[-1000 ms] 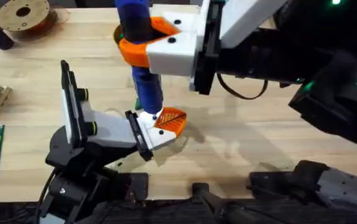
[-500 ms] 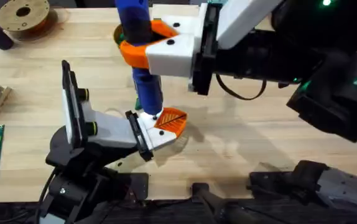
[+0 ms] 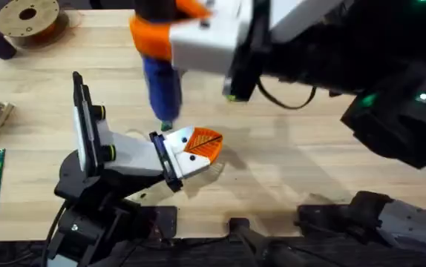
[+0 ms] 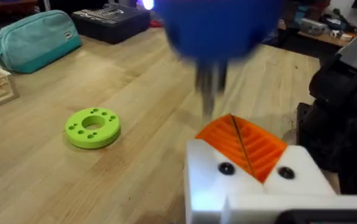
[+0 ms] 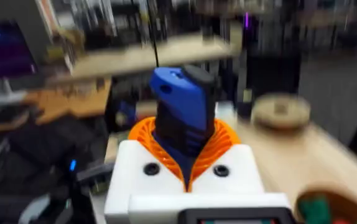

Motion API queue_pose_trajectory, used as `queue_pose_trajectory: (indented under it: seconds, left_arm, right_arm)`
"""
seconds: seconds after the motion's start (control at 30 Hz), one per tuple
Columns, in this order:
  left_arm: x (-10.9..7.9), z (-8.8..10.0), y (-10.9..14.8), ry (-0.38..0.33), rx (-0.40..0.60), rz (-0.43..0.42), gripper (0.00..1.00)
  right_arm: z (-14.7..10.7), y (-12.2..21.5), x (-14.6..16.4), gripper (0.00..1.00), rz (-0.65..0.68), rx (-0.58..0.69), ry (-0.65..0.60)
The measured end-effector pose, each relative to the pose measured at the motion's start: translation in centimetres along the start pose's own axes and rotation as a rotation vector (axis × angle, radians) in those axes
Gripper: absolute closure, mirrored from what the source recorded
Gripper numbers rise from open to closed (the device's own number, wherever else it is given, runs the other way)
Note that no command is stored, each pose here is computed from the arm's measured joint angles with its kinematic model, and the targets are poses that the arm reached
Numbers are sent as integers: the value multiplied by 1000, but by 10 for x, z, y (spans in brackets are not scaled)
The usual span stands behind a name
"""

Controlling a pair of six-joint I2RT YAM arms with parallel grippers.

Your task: Pick up the gripper from the table and insert it into the empty holder that is missing its gripper. Then pick up a screw, insert it into the mounting hole, and use the screwdriver to tighten it. Finally, clean up the table by picking up the vegetable and placing it into the bucket.

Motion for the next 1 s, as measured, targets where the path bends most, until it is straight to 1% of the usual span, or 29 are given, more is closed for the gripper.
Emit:
queue_pose_trajectory:
  seconds: [0.07, 0.13, 0.2, 0.27, 0.33, 0.4, 0.5, 0.6, 0.7, 0.83, 0.9, 1.0]
  left_arm:
    - [0, 0, 0, 0, 0, 0, 997]
    - [0, 0, 0, 0, 0, 0, 997]
    - [0, 0, 0, 0, 0, 0, 997]
    - [0, 0, 0, 0, 0, 0, 997]
    - [0, 0, 0, 0, 0, 0, 997]
    - [0, 0, 0, 0, 0, 0, 997]
    - [0, 0, 0, 0, 0, 0, 997]
    - [0, 0, 0, 0, 0, 0, 997]
    - [0, 0, 0, 0, 0, 0, 997]
    - [0, 0, 0, 0, 0, 0, 997]
    - [0, 0, 0, 0, 0, 0, 997]
    - [0, 0, 0, 0, 0, 0, 997]
  right_arm:
    - [12, 4, 3, 972, 15, -58, 30]
    - [18, 11, 1, 972, 0, -71, 41]
    - [17, 16, -7, 972, -38, -48, 37]
    - [10, 21, -19, 972, -94, 3, 43]
    - [1, 27, -37, 972, -179, 72, 67]
    - [-7, 38, -59, 972, -294, 137, 110]
    - [-15, 60, -90, 972, -478, 244, 214]
    - [-26, 88, -122, 972, -671, 408, 354]
    - [-42, 114, -150, 972, -801, 632, 487]
    - [-69, 138, -176, 972, -840, 933, 600]
    - [-83, 148, -188, 972, -826, 1076, 633]
    - [-104, 161, -202, 972, -784, 1248, 658]
Point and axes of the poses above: each hand's point on the last joint's axis, 136 mm out from that joint toward the fingers, its own y axis back along the fingers, its own x axis along the line the jaws close on, z = x × y, the point moved 10 cm from there along y, back along the fingers, and after that the axes turned 10 degrees about -y, right-handed, at the moved point
